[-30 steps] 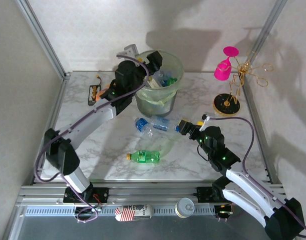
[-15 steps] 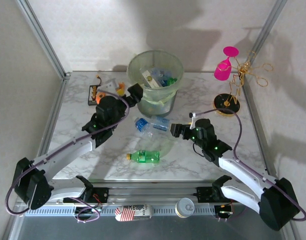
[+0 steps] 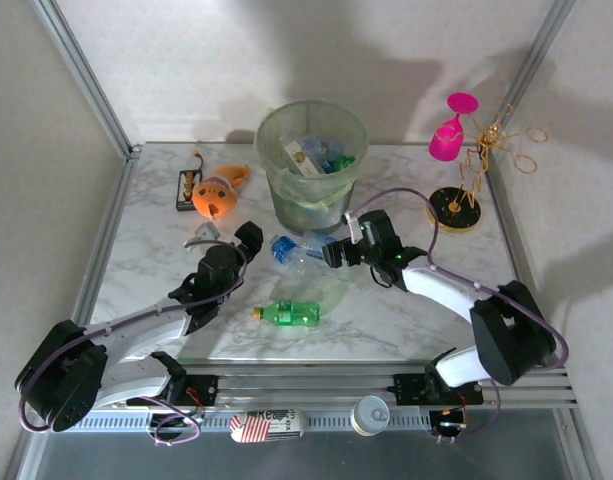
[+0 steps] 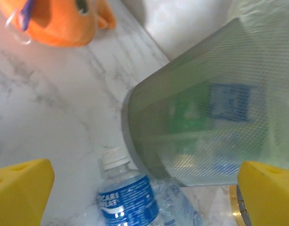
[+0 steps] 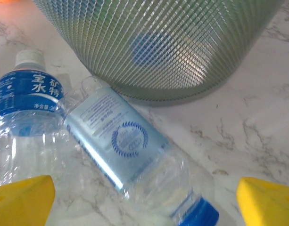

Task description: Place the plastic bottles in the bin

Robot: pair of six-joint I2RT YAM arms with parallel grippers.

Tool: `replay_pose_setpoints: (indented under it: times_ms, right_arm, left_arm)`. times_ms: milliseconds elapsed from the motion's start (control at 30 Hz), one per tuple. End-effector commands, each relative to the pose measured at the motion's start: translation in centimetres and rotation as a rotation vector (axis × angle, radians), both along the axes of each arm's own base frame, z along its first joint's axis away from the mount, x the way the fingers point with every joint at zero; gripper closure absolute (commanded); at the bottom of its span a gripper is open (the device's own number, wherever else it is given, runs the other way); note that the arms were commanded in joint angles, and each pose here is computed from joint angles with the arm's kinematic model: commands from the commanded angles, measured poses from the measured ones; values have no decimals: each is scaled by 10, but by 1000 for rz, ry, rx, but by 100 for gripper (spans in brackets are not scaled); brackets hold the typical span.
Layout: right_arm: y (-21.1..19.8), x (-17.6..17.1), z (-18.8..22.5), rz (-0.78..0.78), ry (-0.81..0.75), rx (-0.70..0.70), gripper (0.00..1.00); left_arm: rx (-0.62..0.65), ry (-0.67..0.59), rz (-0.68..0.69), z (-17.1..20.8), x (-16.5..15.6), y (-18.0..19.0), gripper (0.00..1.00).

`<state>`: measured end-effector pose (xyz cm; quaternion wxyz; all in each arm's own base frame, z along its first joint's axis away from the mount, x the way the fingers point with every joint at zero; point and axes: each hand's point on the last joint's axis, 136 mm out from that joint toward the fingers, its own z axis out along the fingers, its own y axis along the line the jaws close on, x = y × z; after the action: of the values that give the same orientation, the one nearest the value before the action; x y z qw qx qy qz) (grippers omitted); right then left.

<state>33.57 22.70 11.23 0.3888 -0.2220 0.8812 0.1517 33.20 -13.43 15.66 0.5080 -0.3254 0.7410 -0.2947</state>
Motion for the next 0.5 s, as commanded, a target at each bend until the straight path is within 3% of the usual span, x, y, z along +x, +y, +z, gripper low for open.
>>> replay_pose_setpoints:
  times_ms: [0,233,467]
  right_arm:
    - [12,15,-2,64,-26,-66,1]
    - [35,37,-27,152,11,-129,1]
    - [48,37,-43,188,64,-103,1]
  left_arm:
    - [-89,-43,59,13,1,8,0]
    - [-64,-26,87,2,-9,21,0]
    - [-80,-33,139,-4,-22,37,0]
